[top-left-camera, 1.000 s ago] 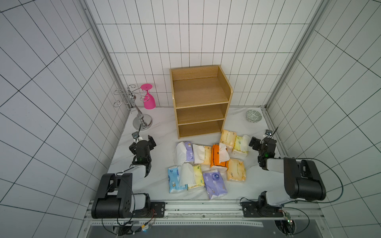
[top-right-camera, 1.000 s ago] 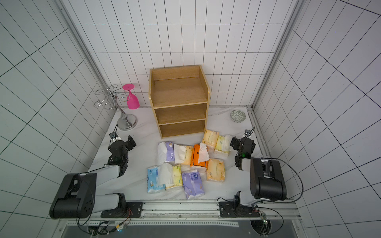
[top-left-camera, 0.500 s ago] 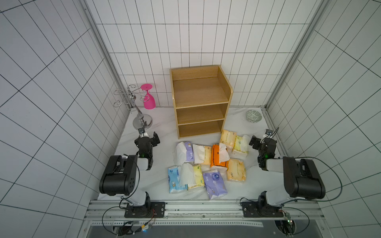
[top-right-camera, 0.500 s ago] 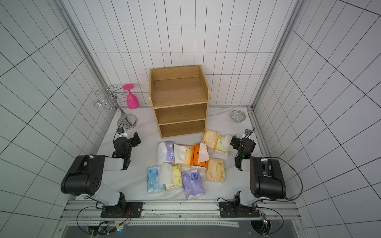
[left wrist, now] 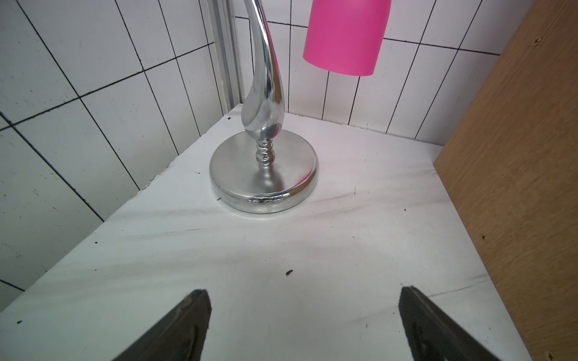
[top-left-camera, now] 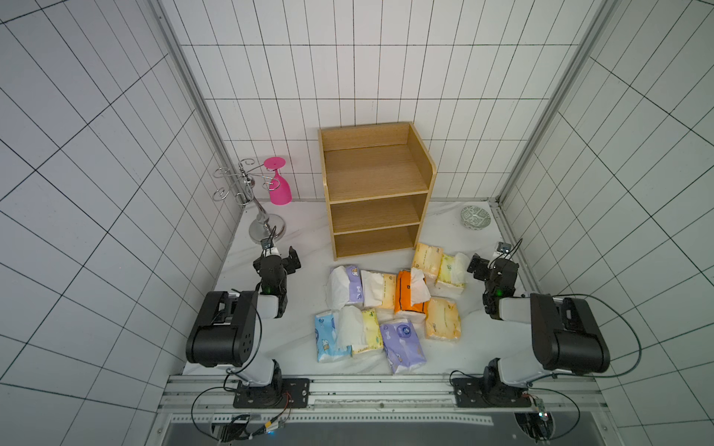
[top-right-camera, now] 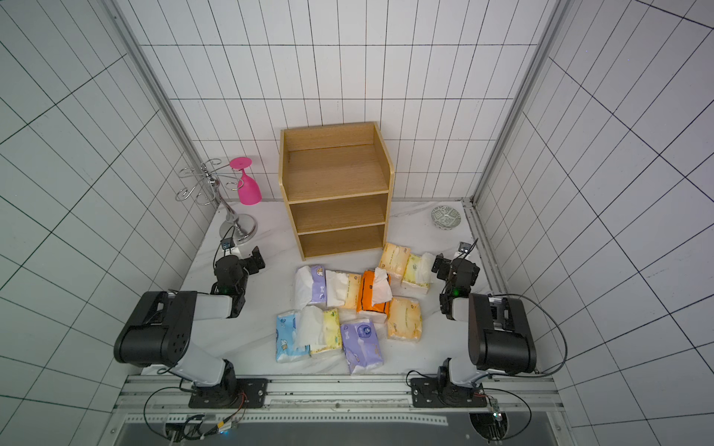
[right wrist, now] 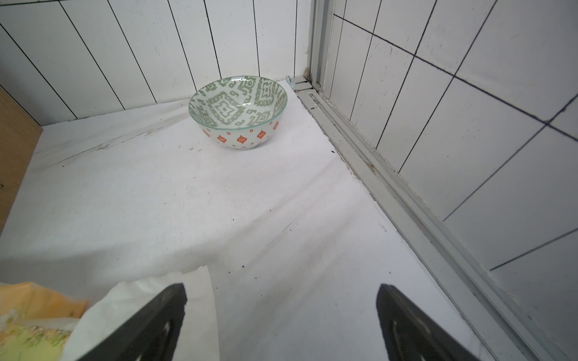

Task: Remove the tissue boxes from the shelf
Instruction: Reset both arms

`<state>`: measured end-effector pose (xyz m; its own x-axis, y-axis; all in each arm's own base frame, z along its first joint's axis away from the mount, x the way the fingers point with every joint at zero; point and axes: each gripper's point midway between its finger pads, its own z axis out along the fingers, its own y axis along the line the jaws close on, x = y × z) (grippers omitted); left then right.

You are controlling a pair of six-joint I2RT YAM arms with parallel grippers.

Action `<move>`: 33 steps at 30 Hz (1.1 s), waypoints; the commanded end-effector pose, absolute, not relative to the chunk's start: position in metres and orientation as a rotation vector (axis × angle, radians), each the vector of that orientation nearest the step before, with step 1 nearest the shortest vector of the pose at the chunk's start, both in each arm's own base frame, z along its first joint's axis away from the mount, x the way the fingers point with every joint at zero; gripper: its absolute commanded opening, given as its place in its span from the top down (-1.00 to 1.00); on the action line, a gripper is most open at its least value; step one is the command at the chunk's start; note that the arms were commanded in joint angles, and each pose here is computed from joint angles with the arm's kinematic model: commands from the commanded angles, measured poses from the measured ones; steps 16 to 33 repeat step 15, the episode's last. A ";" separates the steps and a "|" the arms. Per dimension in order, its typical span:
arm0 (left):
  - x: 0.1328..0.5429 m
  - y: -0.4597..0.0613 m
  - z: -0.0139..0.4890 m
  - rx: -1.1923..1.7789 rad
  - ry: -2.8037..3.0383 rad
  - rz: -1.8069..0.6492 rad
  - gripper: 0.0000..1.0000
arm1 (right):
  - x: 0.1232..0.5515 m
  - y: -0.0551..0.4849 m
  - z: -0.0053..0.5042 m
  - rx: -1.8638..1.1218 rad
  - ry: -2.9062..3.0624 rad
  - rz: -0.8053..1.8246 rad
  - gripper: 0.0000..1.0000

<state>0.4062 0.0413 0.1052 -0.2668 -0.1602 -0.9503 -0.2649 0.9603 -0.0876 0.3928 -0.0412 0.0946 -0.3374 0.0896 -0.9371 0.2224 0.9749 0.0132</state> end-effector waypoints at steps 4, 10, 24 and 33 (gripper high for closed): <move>0.410 0.041 0.115 -0.297 1.832 0.108 -0.96 | 0.395 -0.041 0.096 0.222 1.911 -0.152 -0.98; 0.410 0.041 0.115 -0.297 1.832 0.109 -0.96 | 0.396 -0.040 0.095 0.215 1.920 -0.157 -0.98; 0.410 0.040 0.115 -0.296 1.832 0.108 -0.96 | 0.396 -0.038 0.096 0.208 1.921 -0.175 -0.98; 0.410 0.040 0.115 -0.296 1.832 0.108 -0.96 | 0.396 -0.038 0.096 0.208 1.921 -0.175 -0.98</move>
